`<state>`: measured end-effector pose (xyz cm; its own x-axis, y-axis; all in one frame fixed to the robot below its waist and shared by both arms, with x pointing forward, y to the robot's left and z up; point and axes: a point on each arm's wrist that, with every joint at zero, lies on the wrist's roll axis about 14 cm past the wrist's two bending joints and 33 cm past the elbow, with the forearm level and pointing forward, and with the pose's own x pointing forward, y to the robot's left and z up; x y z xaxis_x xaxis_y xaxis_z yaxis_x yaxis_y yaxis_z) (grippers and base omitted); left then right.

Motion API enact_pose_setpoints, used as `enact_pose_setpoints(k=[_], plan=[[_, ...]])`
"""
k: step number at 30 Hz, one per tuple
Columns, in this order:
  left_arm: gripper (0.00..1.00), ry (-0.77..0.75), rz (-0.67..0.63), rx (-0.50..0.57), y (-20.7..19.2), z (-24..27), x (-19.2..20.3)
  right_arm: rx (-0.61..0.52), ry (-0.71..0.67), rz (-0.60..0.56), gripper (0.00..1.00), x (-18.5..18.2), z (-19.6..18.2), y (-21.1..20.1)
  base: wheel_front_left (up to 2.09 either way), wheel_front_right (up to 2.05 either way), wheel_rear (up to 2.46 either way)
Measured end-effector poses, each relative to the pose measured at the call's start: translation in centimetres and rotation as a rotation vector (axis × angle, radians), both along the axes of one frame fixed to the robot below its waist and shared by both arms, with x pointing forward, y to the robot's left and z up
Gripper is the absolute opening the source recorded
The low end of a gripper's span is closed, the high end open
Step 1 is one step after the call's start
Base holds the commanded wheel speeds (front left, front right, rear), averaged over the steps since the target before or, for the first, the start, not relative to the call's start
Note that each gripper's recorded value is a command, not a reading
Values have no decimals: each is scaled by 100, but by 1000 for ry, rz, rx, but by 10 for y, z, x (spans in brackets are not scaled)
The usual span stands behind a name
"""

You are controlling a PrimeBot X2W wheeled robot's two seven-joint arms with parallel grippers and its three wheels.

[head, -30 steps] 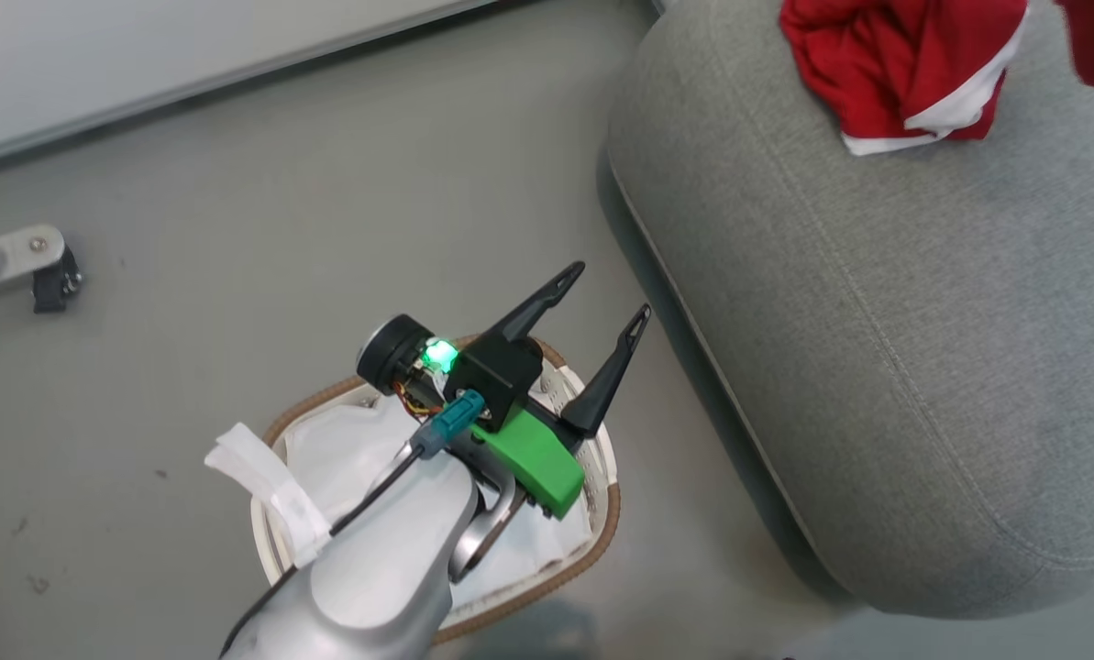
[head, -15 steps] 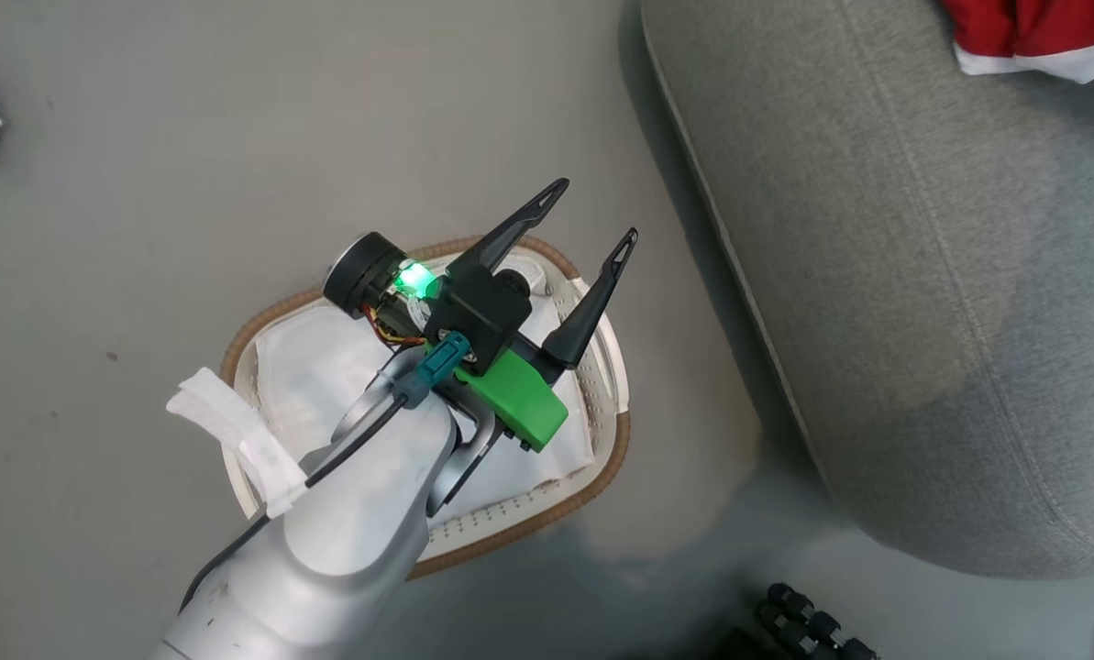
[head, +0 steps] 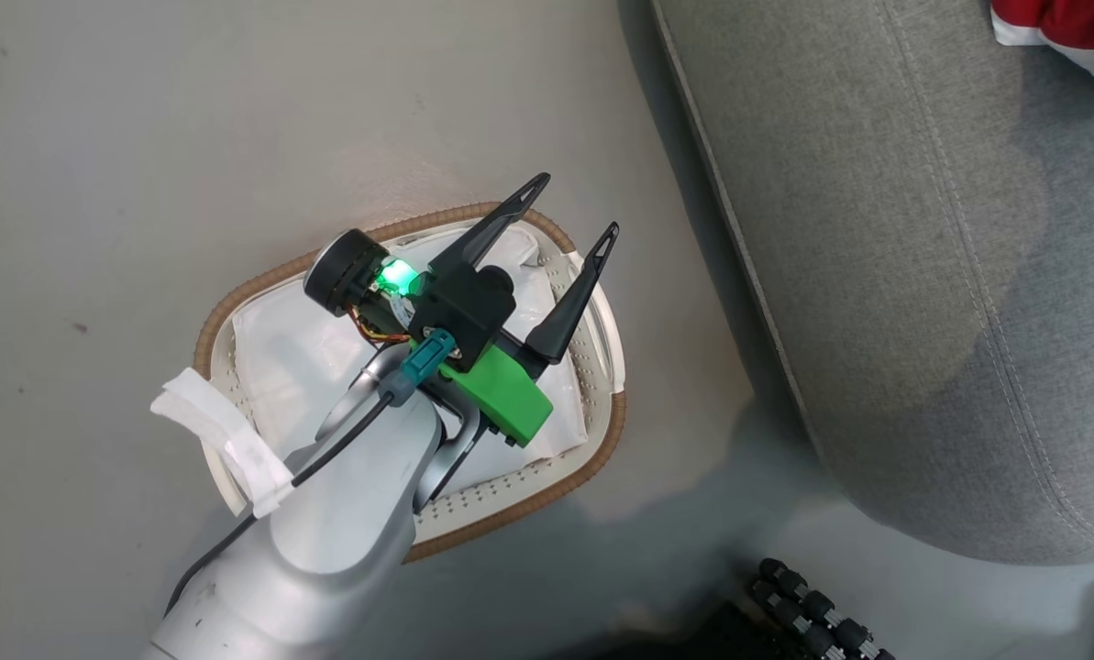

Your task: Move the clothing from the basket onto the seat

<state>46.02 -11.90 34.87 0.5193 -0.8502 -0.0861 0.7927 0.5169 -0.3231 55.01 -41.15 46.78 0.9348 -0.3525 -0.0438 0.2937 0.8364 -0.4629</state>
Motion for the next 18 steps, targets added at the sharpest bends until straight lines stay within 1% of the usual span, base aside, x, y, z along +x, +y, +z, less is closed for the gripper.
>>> enact_pose_setpoints(k=[1, 2, 8, 12, 18], plan=[[100, -1, -3, -1, -1, 1, -1, 1, 3, -2, 50, -3, -1, 1, 0, 0, 0], [100, -2, -5, -2, -2, 2, -1, 3, 3, -2, 100, -5, -2, 2, 0, 0, 0], [100, -7, -11, -9, -4, 12, -6, -3, 12, 10, 100, -24, -2, 11, 0, 0, 0], [100, -6, -4, -18, -5, 21, -9, 5, 27, 21, 100, -41, -5, 19, 0, 0, 0], [100, -18, 16, -34, -3, 43, -15, 18, 23, 19, 100, -69, 0, 24, 0, 0, 0]])
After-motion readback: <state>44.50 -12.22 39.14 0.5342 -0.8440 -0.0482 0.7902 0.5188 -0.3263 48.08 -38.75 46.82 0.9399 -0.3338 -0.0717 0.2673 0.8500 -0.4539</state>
